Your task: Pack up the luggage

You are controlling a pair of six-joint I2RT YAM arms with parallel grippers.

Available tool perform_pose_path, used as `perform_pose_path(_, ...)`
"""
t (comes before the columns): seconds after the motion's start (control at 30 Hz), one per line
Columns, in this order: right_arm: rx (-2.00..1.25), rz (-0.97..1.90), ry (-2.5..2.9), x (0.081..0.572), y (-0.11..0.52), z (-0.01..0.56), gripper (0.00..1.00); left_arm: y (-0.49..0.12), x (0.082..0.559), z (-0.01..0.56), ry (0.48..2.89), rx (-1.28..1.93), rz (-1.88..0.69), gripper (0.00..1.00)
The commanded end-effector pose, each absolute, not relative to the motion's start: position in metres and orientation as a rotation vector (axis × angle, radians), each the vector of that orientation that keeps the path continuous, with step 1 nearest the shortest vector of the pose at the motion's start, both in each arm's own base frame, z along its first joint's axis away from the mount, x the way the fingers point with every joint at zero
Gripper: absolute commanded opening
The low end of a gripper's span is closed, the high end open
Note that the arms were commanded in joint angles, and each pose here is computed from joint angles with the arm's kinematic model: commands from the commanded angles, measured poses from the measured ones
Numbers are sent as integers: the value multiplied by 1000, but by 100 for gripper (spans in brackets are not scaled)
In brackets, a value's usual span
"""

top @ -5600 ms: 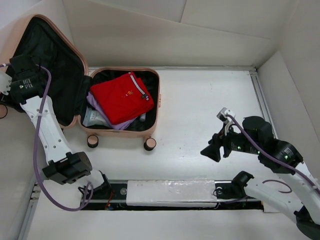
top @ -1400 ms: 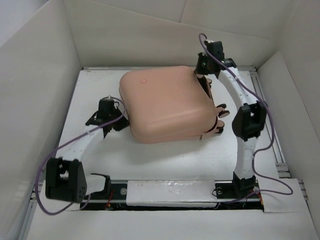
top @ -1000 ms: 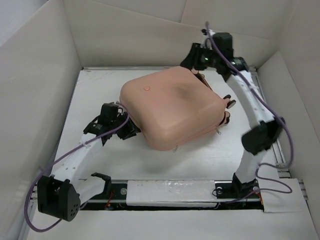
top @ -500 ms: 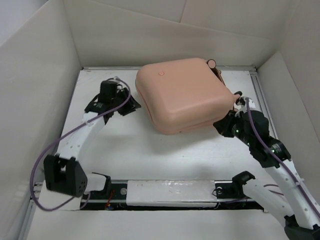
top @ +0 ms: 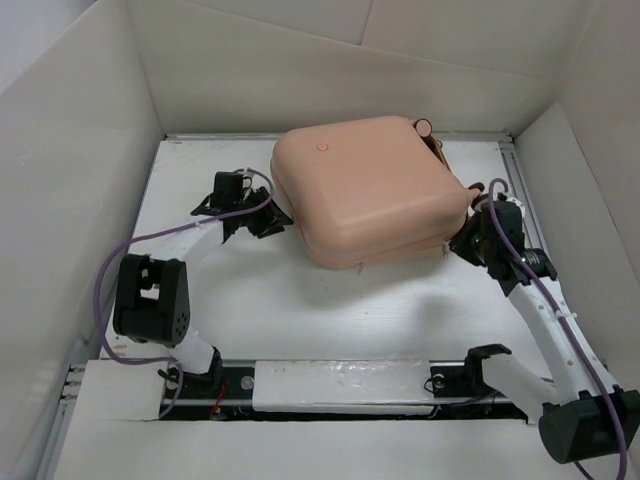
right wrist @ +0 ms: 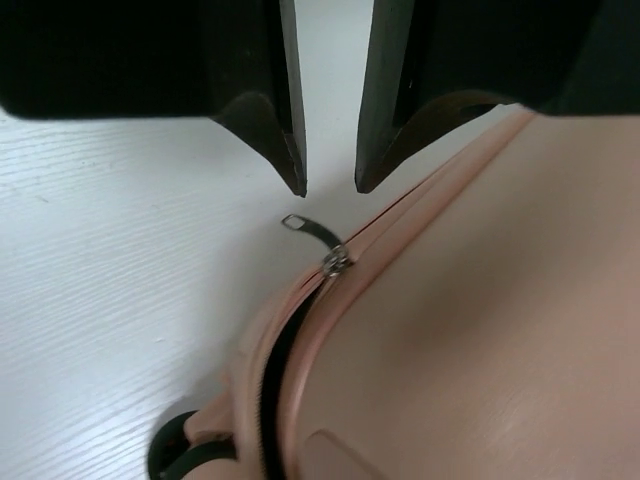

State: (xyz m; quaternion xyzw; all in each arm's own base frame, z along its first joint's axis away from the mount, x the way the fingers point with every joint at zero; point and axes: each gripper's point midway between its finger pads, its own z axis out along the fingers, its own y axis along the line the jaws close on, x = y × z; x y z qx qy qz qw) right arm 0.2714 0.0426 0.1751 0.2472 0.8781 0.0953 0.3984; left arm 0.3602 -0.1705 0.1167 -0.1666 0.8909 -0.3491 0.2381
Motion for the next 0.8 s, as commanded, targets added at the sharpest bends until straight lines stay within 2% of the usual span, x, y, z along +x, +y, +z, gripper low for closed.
perform_pose_path(0.0, 670, 209, 2108, 286, 21, 201, 33, -194, 391, 166, 2294, -306, -1107, 33)
perform_pose_path(0.17, 724, 217, 2081, 295, -1, 194, 36, -204, 407, 153, 2291, -264, -1167, 43)
perform_pose_path(0.2, 715, 218, 2079, 301, -3, 193, 39, -207, 409, 152, 2282, -248, -1185, 51)
perform_pose_path(0.27, 734, 216, 2075, 310, -12, 192, 42, -217, 408, 150, 2278, -213, -1250, 56)
perform_pose_path(0.37, 615, 350, 2050, 335, 1, 199, 52, -228, 409, 131, 2320, -198, -1255, 56)
perform_pose_path(0.6, 633, 371, 2213, 349, 4, 161, 52, -235, 414, 113, 2286, -237, -1300, 54)
perform_pose_path(0.67, 647, 367, 2248, 351, 4, 149, 50, -245, 413, 102, 2298, -228, -1314, 50)
perform_pose_path(0.73, 671, 355, 2262, 349, 2, 141, 44, -252, 417, 103, 2282, -211, -1340, 40)
perform_pose_path(0.77, 662, 370, 2256, 354, 4, 140, 40, -262, 413, 95, 2300, -206, -1347, 18)
